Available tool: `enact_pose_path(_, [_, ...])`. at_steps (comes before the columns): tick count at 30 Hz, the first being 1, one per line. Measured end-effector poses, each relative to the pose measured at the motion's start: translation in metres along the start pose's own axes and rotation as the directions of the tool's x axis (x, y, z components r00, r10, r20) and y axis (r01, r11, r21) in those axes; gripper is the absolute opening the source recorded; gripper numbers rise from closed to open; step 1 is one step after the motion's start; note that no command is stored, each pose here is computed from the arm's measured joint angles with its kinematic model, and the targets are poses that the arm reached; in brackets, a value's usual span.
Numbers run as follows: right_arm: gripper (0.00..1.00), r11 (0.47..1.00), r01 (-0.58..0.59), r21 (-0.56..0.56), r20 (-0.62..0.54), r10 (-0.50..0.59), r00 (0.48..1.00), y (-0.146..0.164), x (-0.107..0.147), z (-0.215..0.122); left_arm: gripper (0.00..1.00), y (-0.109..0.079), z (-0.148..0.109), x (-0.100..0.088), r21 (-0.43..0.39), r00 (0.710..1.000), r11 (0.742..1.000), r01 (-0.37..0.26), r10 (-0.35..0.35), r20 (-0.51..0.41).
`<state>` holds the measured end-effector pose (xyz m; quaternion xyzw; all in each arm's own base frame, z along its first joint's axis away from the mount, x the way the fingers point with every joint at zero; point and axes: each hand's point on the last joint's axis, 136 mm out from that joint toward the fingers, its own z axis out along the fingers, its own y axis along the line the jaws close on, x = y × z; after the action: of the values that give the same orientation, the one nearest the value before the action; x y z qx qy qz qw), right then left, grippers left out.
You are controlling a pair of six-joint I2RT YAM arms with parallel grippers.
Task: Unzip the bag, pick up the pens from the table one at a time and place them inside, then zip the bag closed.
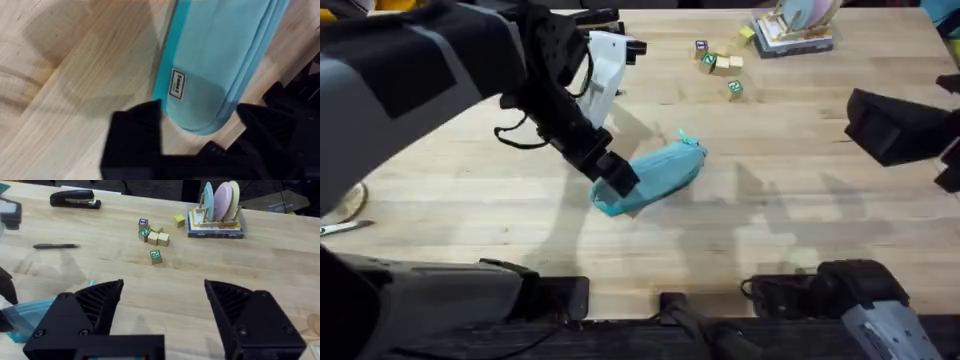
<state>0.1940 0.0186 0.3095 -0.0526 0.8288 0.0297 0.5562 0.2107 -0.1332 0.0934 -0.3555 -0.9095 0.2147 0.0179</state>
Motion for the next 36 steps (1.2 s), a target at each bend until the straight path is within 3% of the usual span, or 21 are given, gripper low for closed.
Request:
enact_pose_path(4, [0.998,1.000,0.000,0.000,0.000,0.000,1.000,0.000,0.000,0.000,0.615,0.000,0.000,0.000,0.000,1.000,1.000,0.003,-0.003,0.000])
enact_pose_path(7, [0.998,1.000,0.002,0.000,0.000,-0.002,1.000,0.000,0.000,0.000,0.175,-0.002,0.000,-0.002,0.011,1.000,1.000,0.003,-0.003,0.008])
enact_pose_path(8, [0.998,1.000,0.003,0.000,0.000,-0.003,1.000,0.000,0.000,0.000,0.078,-0.002,0.000,-0.003,0.007,1.000,1.000,-0.006,0.006,0.013])
enact_pose_path(19, [0.998,1.000,0.005,-0.005,0.010,-0.005,1.000,0.001,-0.002,0.000,0.040,-0.001,0.001,-0.005,0.002,1.000,1.000,-0.008,0.008,0.018])
enact_pose_path(25, [0.998,0.997,0.006,-0.080,0.003,-0.006,1.000,0.013,-0.003,0.003,0.041,0.001,0.000,-0.006,-0.004,1.000,1.000,-0.010,0.011,0.021])
enact_pose_path(36, [0.998,0.936,-0.100,-0.337,-0.230,0.022,0.973,0.052,0.020,0.054,0.042,0.001,0.000,-0.006,-0.005,1.000,1.000,-0.011,0.011,0.022])
